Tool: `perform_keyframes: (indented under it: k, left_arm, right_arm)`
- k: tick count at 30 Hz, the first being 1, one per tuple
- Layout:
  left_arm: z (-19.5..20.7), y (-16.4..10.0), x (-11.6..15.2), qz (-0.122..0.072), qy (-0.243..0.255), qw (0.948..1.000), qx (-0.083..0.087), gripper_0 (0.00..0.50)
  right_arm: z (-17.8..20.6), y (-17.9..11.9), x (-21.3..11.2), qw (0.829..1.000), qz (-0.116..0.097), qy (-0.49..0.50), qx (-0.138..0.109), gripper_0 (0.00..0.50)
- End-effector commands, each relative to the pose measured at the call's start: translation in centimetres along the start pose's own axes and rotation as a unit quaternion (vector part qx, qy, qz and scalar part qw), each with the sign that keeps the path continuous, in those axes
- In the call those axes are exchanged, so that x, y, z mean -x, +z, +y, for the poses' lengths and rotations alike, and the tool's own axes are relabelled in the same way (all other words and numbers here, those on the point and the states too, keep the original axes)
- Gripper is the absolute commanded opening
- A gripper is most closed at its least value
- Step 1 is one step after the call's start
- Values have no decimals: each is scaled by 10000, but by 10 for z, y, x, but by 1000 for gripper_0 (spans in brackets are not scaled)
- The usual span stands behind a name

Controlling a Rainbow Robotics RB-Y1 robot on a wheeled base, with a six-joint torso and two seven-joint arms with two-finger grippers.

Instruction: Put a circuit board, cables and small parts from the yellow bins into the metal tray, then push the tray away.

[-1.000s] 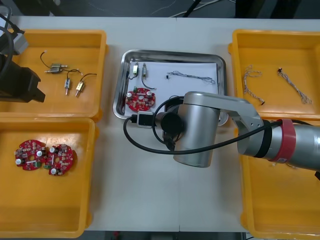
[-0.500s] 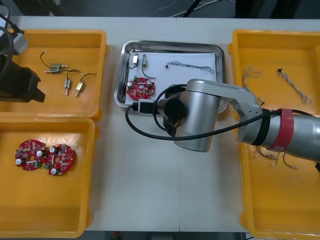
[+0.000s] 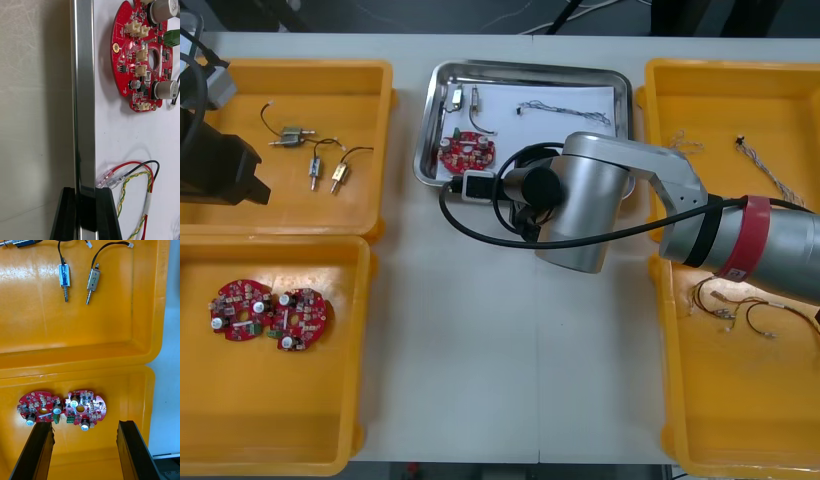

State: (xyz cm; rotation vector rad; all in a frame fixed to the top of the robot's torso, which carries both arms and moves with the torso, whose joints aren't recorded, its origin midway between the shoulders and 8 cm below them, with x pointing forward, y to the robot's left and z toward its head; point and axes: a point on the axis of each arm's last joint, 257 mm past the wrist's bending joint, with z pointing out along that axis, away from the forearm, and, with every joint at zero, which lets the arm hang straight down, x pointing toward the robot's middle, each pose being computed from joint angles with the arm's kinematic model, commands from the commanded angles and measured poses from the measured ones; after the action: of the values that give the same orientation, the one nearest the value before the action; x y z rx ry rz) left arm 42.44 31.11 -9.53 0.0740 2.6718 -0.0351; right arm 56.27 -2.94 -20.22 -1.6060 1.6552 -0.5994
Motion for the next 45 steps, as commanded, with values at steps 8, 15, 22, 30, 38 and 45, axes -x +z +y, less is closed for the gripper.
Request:
perform_keyframes:
  k: [8, 15, 22, 30, 38, 45]
  left_arm:
    - [18, -15, 3, -152, 316, 9991, 248, 500]
    - [18, -15, 3, -152, 316, 9991, 248, 500]
    - [18, -15, 3, -152, 316, 9991, 248, 500]
    - [18, -15, 3, -152, 316, 9991, 248, 500]
    - [18, -15, 3, -152, 316, 9991, 248, 500]
    - [18, -15, 3, -152, 316, 9991, 248, 500]
  right_arm:
    - [-78, -5, 10, 9972, -257, -338, -612, 0]
    - [-92, 1, 13, 9963, -401, -347, -674, 0]
    - [-102, 5, 14, 9953, -527, -379, -718, 0]
    - [-113, 5, 20, 9933, -656, -467, -832, 0]
    - [-113, 5, 20, 9932, -654, -490, -834, 0]
    - [-112, 5, 20, 9932, -649, -521, -818, 351]
